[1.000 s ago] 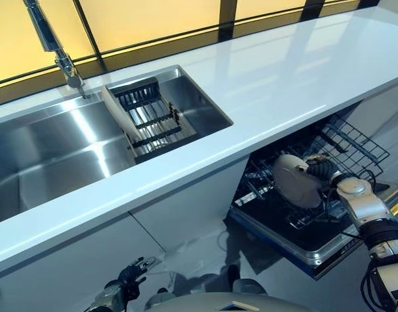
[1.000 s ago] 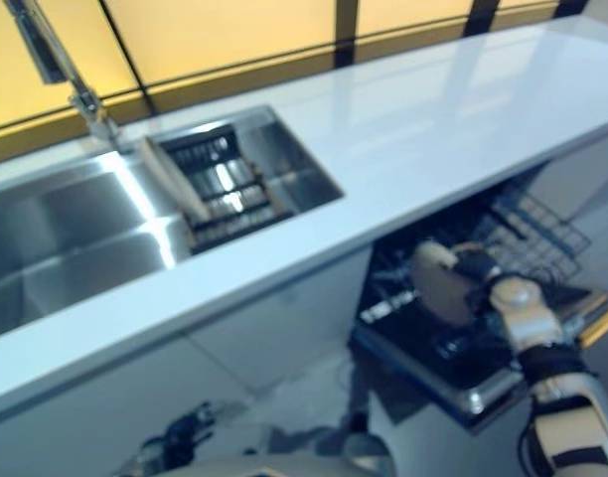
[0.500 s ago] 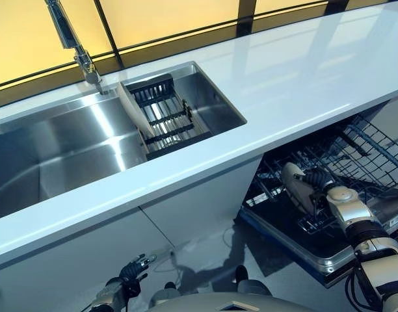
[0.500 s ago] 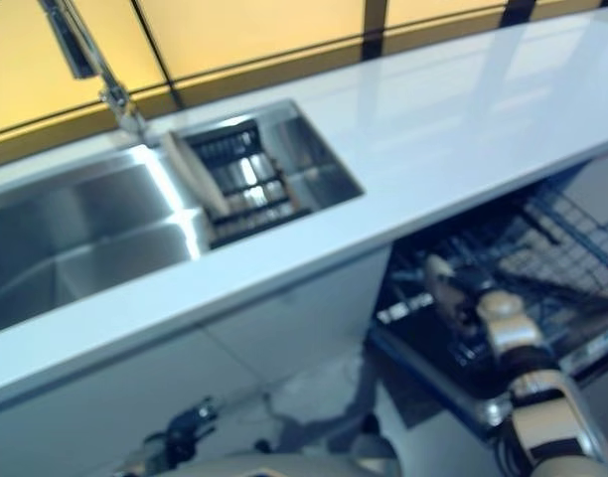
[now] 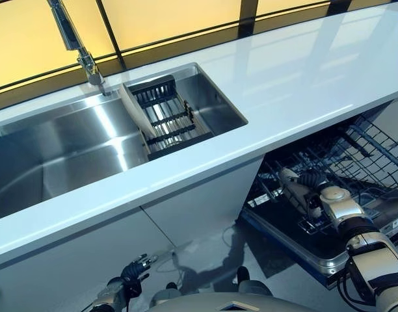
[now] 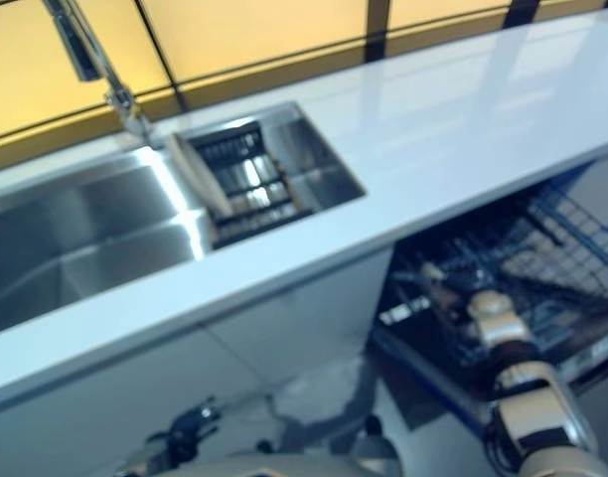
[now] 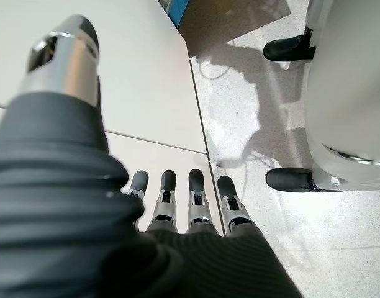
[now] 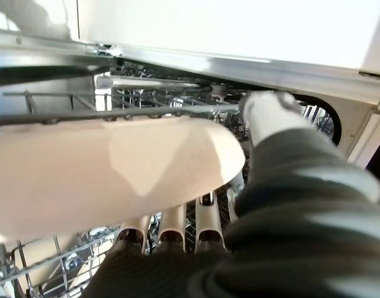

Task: Take plates into dishwasher

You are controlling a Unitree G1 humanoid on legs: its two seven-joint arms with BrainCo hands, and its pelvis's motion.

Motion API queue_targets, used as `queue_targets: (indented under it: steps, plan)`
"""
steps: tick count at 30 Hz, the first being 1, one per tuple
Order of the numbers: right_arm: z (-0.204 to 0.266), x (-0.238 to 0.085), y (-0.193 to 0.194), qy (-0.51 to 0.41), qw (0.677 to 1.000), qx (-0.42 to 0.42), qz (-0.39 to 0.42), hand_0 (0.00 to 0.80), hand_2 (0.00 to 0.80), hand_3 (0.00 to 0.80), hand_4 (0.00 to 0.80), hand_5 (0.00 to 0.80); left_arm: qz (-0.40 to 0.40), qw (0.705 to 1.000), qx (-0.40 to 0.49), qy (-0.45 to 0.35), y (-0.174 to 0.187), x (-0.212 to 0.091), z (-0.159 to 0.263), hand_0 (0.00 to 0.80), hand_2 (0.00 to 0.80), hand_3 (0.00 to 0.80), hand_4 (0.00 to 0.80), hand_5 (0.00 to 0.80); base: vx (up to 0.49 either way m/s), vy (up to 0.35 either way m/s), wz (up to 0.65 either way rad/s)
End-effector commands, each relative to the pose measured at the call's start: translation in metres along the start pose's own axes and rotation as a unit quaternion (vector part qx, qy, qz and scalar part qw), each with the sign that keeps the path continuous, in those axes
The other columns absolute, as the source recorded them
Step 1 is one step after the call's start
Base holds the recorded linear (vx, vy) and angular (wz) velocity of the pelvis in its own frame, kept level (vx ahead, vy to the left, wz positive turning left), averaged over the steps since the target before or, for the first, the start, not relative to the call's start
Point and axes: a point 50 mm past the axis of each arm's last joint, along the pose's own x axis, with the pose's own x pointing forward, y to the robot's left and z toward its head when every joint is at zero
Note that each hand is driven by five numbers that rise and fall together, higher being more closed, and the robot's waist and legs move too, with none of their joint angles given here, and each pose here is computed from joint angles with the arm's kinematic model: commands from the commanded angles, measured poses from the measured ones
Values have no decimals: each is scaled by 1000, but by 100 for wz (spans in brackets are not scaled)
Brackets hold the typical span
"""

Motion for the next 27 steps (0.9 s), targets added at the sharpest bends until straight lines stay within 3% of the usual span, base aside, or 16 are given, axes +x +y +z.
queue_targets:
  steps: [1,12,27]
  plan:
    - [38,6,1,-53,998,26,-3,0,0,0,0,0,-9,999,24,-34,-4,7,30,0,0,0,0,0,0,0,0]
    - [43,-7,-35,-67,996,28,-53,0,0,0,0,0,-1,999,15,-36,0,6,31,0,0,0,0,0,0,0,0]
    - [36,-51,-139,-69,978,30,-193,0,0,0,0,0,14,999,8,-37,9,3,31,0,0,0,0,0,0,5,-3]
